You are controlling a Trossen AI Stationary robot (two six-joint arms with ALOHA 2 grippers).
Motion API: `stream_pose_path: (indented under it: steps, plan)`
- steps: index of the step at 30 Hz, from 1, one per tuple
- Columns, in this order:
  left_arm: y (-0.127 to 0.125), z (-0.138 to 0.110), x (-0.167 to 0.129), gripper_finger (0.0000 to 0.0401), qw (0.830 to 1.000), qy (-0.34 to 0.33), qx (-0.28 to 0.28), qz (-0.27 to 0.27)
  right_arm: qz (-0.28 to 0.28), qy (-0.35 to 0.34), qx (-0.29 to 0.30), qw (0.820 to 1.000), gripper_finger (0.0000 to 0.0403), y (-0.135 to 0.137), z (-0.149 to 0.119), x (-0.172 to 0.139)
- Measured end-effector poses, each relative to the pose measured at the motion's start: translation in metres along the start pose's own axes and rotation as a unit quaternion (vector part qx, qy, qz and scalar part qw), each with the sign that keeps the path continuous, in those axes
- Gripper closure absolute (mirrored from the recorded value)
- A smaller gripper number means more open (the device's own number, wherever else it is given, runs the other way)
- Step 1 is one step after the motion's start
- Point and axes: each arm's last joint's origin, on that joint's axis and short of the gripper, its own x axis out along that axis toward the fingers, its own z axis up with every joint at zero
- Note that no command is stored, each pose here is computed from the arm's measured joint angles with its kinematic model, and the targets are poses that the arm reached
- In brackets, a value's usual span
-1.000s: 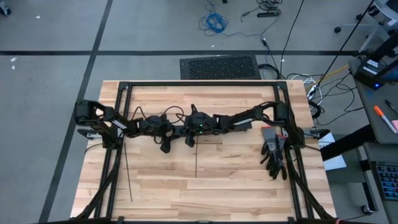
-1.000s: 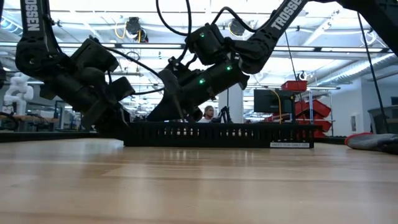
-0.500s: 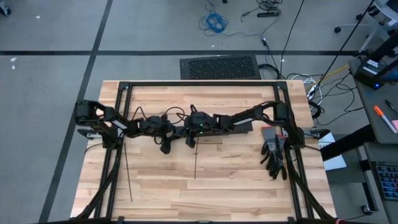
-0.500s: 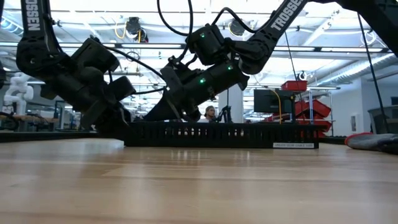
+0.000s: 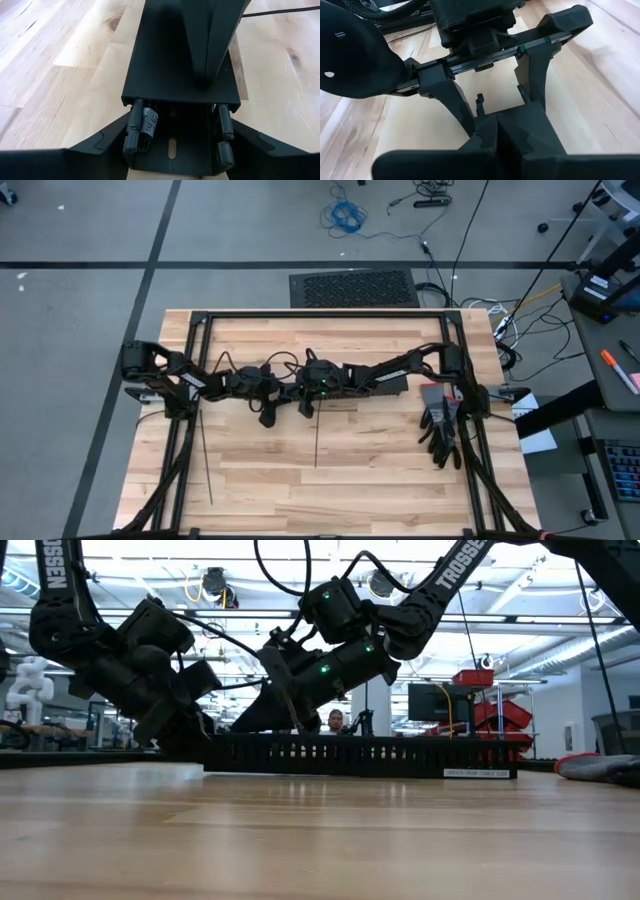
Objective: Ziptie cables
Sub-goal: Close the black cable duct with the cable duct cover
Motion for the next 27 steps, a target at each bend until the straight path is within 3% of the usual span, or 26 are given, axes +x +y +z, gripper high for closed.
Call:
stream_pose_path:
  steps: [9, 13, 15, 27]
  plan:
    - [0.0, -0.001, 0.0, 0.0157, 1.0, 0.008, -0.001, 0.0, -0.021, -0.011, -0.007, 1.0, 0.0396, 0.008, 0.025, -0.021]
    - [0.0, -0.001, 0.0, 0.0157, 1.0, 0.009, -0.001, 0.002, -0.094, 0.058, -0.009, 0.994, 0.0401, 0.002, 0.021, -0.033]
    - [0.0, -0.001, 0.0, 0.0157, 1.0, 0.01, -0.001, 0.003, -0.105, 0.091, -0.003, 0.99, 0.0402, -0.001, 0.015, -0.035]
    - [0.0, -0.002, 0.0, 0.0157, 1.0, 0.012, -0.002, 0.008, -0.072, 0.076, 0.01, 0.994, 0.0403, -0.003, 0.005, -0.02]
